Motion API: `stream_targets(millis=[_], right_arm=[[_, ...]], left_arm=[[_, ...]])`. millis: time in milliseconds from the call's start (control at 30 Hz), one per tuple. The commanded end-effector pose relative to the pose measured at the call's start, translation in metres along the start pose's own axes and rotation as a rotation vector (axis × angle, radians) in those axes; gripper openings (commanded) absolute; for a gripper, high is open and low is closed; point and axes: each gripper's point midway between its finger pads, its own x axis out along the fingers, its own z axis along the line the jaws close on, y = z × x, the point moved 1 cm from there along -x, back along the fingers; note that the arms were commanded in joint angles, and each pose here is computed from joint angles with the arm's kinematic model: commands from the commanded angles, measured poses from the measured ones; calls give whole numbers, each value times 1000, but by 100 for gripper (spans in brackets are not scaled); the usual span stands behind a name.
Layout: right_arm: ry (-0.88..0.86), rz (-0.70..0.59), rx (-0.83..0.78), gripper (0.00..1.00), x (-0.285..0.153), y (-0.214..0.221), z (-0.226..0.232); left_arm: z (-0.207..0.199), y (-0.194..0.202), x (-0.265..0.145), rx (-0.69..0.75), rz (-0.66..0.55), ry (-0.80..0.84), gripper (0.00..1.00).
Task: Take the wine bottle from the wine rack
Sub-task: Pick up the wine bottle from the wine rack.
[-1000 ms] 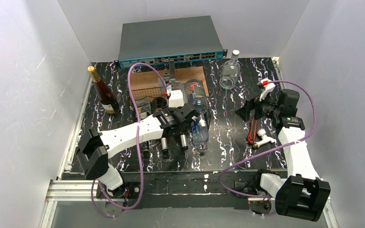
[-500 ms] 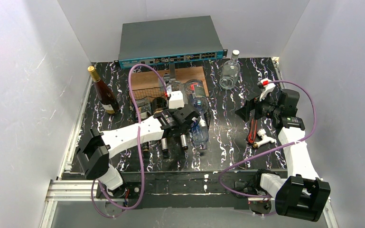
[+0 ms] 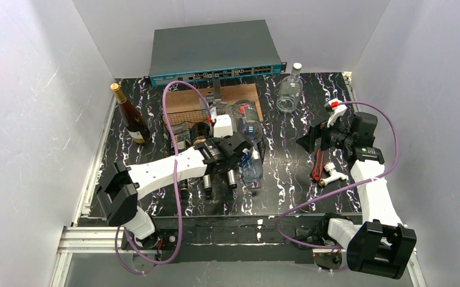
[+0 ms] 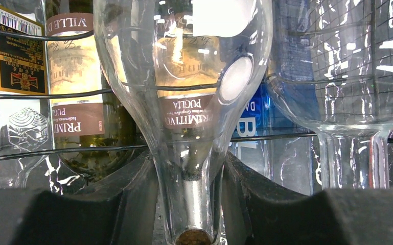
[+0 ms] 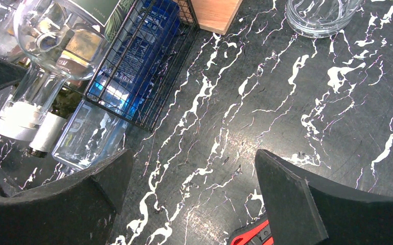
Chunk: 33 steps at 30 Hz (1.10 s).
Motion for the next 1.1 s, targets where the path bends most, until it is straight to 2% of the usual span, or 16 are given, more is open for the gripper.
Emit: stream_targets(millis=[0,333,1067], right_arm=[[-2,-36,-41,98,-2,-9,0],[-3,-33,-40,98,-2,-8,0],[2,-33,-40,98,-2,-7,-1]], left_arm=[[13,-14,-7,10,-57,-27,0],[22,-46,-37,70,-161,25,0],[41,-58,-62,83,-213,102,0]])
